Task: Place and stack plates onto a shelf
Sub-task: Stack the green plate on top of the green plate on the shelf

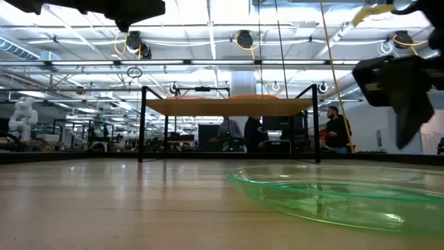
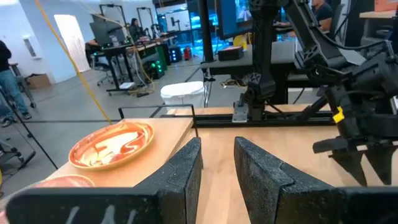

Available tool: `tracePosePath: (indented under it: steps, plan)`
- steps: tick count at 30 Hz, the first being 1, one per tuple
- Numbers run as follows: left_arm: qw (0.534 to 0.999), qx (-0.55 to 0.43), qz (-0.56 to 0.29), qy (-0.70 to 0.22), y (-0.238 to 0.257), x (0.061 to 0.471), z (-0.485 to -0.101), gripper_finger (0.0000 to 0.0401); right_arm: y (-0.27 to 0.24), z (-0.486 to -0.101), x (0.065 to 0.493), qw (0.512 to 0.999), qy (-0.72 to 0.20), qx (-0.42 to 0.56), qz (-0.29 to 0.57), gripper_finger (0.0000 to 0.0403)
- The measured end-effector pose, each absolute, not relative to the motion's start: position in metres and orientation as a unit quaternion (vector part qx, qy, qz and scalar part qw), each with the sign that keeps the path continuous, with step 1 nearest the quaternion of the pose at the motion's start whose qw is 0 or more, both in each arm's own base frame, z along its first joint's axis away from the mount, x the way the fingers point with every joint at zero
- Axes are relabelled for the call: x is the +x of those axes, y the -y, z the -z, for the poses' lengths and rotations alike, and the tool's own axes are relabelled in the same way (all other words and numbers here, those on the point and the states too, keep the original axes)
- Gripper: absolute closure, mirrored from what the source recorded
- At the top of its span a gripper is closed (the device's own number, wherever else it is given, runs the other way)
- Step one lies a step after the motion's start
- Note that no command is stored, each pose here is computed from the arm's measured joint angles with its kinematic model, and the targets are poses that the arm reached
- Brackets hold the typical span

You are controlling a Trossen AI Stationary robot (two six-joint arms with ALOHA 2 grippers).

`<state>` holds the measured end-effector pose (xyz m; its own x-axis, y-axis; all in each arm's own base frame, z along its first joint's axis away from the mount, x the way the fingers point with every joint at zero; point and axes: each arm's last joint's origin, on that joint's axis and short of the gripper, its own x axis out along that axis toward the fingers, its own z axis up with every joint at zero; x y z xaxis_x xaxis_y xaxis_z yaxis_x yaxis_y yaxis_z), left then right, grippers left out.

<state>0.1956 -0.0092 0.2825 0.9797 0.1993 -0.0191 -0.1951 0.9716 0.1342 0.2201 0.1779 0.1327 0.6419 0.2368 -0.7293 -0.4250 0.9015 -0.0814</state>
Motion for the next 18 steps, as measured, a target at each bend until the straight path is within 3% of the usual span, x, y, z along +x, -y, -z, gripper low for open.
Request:
tracePosePath:
  steps: [18]
  plan:
    - [0.993, 0.053, -0.099, -0.024, 0.009, 0.196, -0.281, 0.0297, -0.187, -0.115, 0.212, 0.885, -0.393, -0.186, -0.170, 0.0167]
